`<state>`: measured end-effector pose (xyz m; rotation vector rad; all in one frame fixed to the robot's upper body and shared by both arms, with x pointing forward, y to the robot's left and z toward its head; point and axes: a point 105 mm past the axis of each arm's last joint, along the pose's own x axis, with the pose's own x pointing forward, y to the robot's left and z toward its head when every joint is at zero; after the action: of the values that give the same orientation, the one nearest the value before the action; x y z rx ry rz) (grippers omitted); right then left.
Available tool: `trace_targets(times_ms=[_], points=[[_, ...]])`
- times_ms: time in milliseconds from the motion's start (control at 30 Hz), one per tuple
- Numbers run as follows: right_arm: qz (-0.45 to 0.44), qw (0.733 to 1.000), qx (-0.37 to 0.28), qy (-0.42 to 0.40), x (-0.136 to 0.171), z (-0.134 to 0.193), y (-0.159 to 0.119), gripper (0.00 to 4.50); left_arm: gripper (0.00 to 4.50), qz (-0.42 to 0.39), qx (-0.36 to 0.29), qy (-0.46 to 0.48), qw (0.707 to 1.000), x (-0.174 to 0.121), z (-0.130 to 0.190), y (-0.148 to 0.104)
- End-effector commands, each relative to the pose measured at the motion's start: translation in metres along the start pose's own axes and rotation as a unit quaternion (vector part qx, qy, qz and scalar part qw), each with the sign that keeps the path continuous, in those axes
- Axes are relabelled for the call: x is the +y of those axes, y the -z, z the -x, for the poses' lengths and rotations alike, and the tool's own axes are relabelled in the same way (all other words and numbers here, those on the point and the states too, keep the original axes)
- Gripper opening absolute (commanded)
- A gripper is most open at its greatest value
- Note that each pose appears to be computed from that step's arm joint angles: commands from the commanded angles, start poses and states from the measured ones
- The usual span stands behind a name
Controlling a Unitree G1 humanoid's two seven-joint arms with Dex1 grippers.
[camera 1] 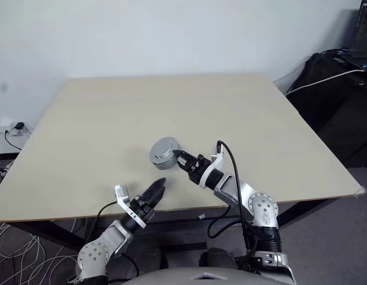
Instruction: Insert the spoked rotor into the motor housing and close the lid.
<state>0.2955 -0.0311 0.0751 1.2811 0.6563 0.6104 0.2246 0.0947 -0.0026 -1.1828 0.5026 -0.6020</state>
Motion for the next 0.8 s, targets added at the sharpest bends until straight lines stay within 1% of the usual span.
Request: trace_targets(times_ms=[33,100,133,200,367,500,600,700,767,800], points=[[0.005,0.998,-0.015,-0.053,0.023,-0.003,-0.007,2.09,4.48,-0.153,0.04,-0.03,0.987,0.003,-0.017,0.001],[0.006,0.998,-0.017,-0.053,0.022,-0.002,-0.009,2.09,4.48,-0.247,0.06,-0.049,0.966,0.01,-0.022,0.002],[0.007,0.998,-0.019,-0.051,0.021,-0.001,-0.01,2.09,4.48,-0.284,0.07,-0.043,0.955,0.01,-0.025,0.003],[0.007,0.999,-0.023,-0.046,0.018,0.0,-0.012,2.09,4.48,-0.308,0.075,-0.015,0.948,0.003,-0.031,0.006],[0.003,0.999,-0.023,-0.023,0.003,0.0,-0.011,2.09,4.48,-0.304,0.075,0.064,0.947,-0.02,-0.033,0.008],[-0.002,1.0,-0.019,-0.006,-0.009,-0.001,-0.009,2.09,4.48,-0.321,0.108,0.142,0.93,-0.044,-0.026,0.015],[-0.004,1.0,-0.018,-0.001,-0.015,-0.004,-0.009,2.09,4.48,-0.324,0.112,0.175,0.923,-0.057,-0.02,0.015],[-0.005,1.0,-0.014,0.007,-0.02,-0.008,-0.007,2.09,4.48,-0.309,0.125,0.207,0.92,-0.067,-0.011,0.017],[-0.006,1.0,-0.01,0.011,-0.023,-0.01,-0.006,2.09,4.48,-0.293,0.121,0.215,0.924,-0.071,-0.007,0.014],[-0.006,1.0,-0.006,0.013,-0.024,-0.011,-0.004,2.09,4.48,-0.297,0.109,0.205,0.926,-0.069,-0.008,0.01]])
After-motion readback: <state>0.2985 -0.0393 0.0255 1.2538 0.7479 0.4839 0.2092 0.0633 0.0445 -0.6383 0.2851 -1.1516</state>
